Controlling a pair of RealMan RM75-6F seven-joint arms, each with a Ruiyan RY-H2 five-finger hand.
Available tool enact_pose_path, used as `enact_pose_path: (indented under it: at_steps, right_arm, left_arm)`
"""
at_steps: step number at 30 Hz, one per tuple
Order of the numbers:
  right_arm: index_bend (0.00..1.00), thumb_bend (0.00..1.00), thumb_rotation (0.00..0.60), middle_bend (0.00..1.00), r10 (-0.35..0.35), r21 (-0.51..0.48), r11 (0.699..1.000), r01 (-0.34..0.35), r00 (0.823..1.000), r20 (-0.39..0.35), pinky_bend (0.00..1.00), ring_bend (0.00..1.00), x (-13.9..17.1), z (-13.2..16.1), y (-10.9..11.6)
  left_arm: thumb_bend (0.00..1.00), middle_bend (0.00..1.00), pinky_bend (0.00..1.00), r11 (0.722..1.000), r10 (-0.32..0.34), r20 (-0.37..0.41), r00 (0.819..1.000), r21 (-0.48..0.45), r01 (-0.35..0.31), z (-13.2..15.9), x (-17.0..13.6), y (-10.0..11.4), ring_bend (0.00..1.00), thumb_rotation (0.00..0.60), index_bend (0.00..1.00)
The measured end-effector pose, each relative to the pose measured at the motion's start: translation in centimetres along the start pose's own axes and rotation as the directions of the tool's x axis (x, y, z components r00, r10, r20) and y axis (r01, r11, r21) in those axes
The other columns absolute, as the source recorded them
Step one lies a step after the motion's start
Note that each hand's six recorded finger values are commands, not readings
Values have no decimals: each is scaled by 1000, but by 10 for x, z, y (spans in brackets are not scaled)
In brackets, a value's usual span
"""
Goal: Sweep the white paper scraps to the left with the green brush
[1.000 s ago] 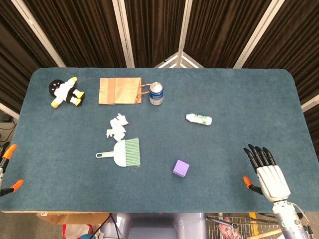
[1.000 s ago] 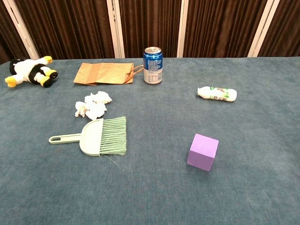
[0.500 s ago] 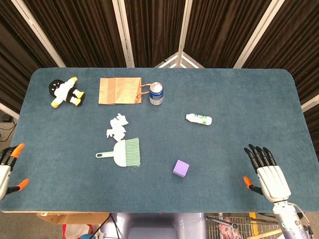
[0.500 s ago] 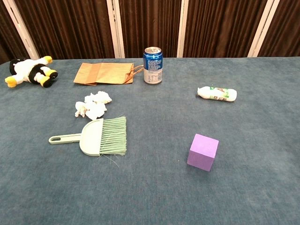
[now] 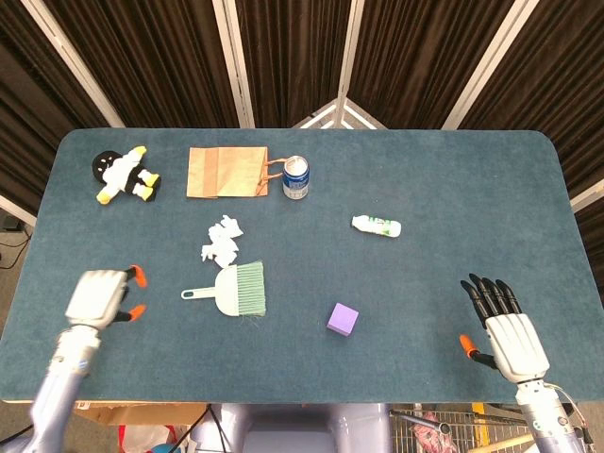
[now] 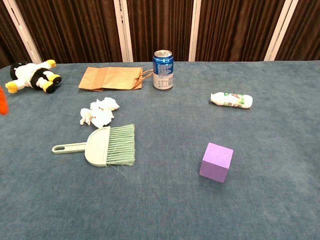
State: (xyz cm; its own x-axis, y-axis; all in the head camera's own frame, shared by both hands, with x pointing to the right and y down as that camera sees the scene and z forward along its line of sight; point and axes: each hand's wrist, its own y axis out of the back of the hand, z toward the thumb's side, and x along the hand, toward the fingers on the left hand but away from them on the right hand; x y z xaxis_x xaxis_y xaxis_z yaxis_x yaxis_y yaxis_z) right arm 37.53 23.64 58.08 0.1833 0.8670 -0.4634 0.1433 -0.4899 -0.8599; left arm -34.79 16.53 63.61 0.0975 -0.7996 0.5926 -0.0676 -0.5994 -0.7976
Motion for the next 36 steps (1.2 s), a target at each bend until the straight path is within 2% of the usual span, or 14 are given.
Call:
enact_pose_path:
  at_steps: [6,9,12,24,36]
  right_arm:
    - [0,345,600,0,2,-16,1000,-3,1000,-4,0,0,0,0,1]
    - [0,344,600,0,5,-22,1000,-5,1000,-6,0,0,0,1,1]
    - [0,344,600,0,6,-28,1000,-6,1000,-5,0,0,0,1,1]
    - [0,344,600,0,6,-41,999,-6,1000,-6,0,0,0,1,2]
    - [0,345,600,0,7,-40,999,-7,1000,-6,0,0,0,2,1]
  left_arm:
    - [335,1000,978,995,-100,-18,995,22,100,48,31,-31,1000,600,506]
    - [335,1000,978,990,-129,-16,991,47,130,71,43,-42,1000,600,469]
    - [335,1000,978,988,-142,-25,990,65,143,81,51,-48,1000,600,440]
    - [450,1000,978,981,-177,-70,982,70,182,90,60,-66,1000,600,441]
    - [456,1000,978,978,-194,-83,978,66,200,88,58,-77,1000,600,447]
